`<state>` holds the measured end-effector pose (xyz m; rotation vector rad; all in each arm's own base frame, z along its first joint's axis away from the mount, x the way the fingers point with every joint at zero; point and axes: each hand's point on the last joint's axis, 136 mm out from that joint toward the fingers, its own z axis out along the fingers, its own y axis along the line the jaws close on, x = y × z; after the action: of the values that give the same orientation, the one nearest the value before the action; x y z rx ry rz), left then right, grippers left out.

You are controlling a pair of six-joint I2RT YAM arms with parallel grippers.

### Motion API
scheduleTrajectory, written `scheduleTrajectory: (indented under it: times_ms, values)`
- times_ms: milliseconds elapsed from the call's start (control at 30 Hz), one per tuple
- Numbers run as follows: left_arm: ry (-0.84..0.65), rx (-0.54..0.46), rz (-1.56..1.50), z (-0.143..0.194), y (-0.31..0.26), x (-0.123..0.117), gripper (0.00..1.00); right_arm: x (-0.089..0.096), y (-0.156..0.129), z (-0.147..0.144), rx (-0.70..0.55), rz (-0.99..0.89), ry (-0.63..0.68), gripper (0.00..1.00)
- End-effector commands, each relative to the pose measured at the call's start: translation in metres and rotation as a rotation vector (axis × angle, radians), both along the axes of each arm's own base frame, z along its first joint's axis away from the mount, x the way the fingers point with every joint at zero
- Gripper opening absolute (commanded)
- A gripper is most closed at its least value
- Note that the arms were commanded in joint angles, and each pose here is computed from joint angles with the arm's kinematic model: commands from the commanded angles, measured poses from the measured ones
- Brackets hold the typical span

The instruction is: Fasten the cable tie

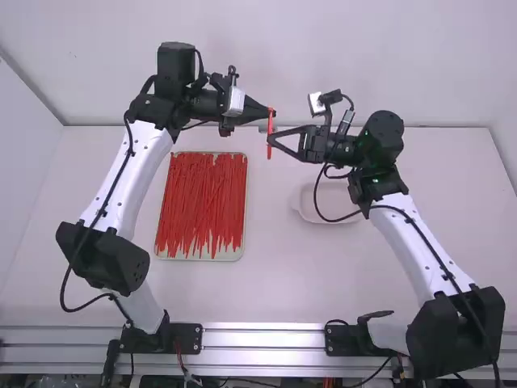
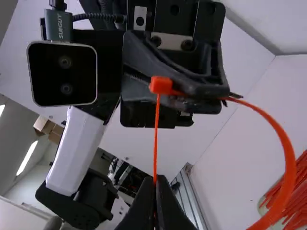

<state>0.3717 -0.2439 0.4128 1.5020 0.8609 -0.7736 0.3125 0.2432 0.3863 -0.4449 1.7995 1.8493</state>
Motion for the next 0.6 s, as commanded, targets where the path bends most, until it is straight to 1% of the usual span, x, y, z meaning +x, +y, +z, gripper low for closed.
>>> scheduleTrajectory:
  times_ms: [0,133,300,567]
  values:
    - [-0.037,-0.017,-0.040,0.009,-0.003,-0.010,0.02,-0.001,0.000,-0.002,0.000,-0.006,-0.002,0.00]
    - [-0.037,-0.018,-0.040,0.009,-0.003,-0.010,0.02,0.002,-0.003,-0.002,0.001,-0.017,0.005,0.00]
    - [-0.032,-0.041,-0.088,0.013,-0.003,-0.019,0.02,0.004,-0.003,0.000,0.010,-0.026,0.009,0.00]
    - [-0.013,-0.022,-0.087,0.008,-0.014,-0.022,0.02,0.011,-0.007,0.002,0.017,-0.065,0.008,0.00]
